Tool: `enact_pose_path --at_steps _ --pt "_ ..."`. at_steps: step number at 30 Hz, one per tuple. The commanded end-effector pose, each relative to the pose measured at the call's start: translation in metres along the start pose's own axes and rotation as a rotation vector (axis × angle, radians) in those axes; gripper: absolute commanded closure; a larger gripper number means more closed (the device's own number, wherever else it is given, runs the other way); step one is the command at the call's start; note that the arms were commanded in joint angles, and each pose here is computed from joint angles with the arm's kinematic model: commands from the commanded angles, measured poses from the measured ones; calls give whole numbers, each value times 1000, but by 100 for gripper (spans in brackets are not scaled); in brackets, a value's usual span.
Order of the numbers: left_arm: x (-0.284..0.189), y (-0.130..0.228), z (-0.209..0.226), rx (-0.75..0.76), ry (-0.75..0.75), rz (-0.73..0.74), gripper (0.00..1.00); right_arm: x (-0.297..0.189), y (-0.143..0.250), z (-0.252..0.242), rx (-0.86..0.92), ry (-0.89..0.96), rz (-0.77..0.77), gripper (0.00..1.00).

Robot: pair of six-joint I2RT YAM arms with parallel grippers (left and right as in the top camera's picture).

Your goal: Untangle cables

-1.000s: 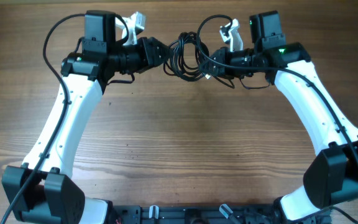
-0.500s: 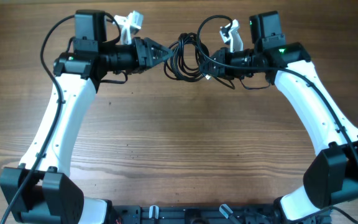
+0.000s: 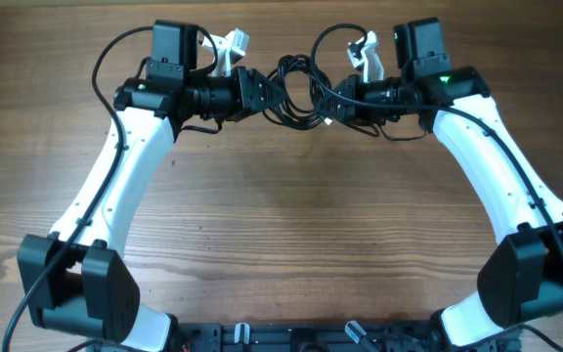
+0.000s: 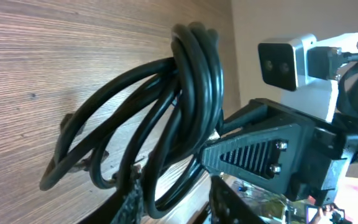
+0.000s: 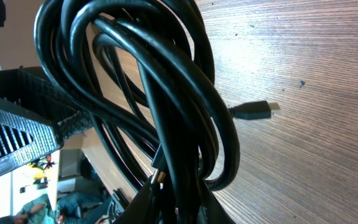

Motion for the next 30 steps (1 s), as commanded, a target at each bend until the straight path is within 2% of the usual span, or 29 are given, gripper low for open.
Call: enact_pose_path --at_steps 1,8,17,30 --pt "-1 -4 0 25 -8 -13 68 -10 -4 21 -63 -56 -22 96" --pt "-19 -4 -15 52 24 -42 67 -10 -4 21 -63 -56 -22 96" --pt "-36 -6 13 -45 -101 -81 69 -10 -4 21 -60 -55 -21 96" --pt "5 3 19 -26 -107 -2 69 -10 -3 21 -57 -55 -19 96"
Point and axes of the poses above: each gripper's point midway between its finger pads, its own x axis out along the fingers, its own z axis along the line the jaws close on, y = z × x, the point moved 2 cm from there along -x, back along the fingers, and after that the axes turned 4 degrees about -x, right-handed, at the moved point
